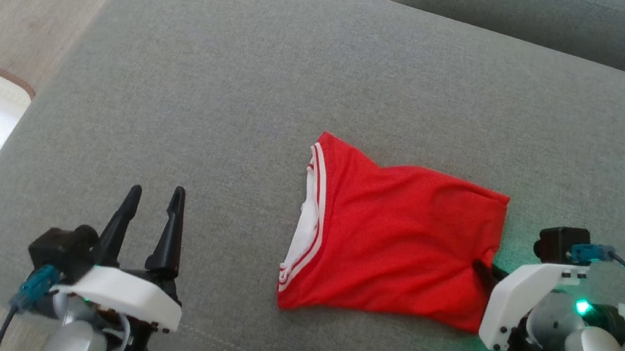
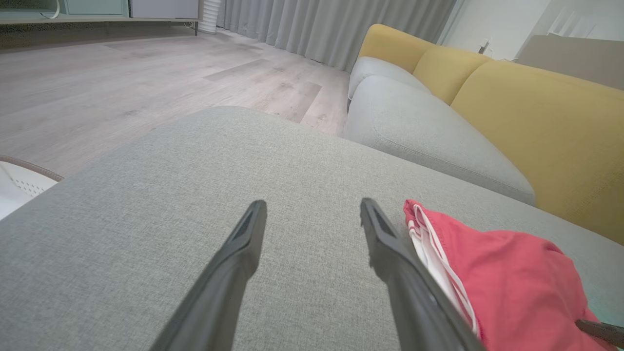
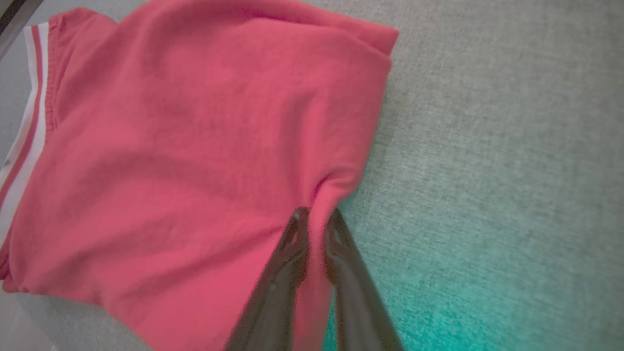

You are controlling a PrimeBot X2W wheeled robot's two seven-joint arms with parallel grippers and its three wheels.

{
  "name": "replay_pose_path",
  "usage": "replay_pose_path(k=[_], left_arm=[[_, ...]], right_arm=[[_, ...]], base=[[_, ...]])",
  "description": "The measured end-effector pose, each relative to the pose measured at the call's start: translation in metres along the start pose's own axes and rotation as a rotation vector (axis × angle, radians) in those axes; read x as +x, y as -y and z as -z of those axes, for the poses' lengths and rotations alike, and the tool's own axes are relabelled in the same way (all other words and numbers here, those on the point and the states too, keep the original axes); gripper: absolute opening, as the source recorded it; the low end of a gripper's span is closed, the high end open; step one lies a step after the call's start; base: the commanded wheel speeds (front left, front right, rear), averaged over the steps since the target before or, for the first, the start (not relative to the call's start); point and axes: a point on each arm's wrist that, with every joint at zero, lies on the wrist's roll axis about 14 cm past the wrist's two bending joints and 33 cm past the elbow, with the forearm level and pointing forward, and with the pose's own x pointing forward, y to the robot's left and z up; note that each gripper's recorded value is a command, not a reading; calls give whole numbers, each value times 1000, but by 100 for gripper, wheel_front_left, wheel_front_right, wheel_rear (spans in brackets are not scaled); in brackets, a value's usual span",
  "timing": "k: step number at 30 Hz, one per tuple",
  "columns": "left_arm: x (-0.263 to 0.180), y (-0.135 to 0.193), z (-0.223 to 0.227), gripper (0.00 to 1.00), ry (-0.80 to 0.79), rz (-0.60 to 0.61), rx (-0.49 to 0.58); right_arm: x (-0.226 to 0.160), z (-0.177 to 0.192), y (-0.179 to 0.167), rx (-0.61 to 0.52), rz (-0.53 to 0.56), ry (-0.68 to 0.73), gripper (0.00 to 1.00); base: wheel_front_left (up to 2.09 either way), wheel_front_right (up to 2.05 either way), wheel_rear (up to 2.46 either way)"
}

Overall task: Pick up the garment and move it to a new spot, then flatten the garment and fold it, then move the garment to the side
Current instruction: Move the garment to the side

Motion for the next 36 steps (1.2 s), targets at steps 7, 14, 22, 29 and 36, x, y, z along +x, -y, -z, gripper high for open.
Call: replay_pose_path(k=[7, 14, 22, 29, 36], left_arm=[[1, 3, 0, 100, -1, 12, 1], [8, 25, 7, 100, -21, 84, 5], [22, 78, 23, 100, -66, 246, -5], [42, 138, 41, 100, -109, 420, -5], [63, 194, 63, 100, -147, 575, -10]], right_arm=[[3, -9, 3, -1, 18, 57, 0], [-12, -26, 31, 30, 87, 148, 0], [-53, -21, 96, 78, 248, 191, 0], [-109, -28, 158, 144, 419, 306, 0], [-139, -3, 194, 221, 536, 320, 0]], base=[[0, 0, 0], [0, 0, 0], [0, 0, 0], [0, 0, 0], [0, 0, 0]])
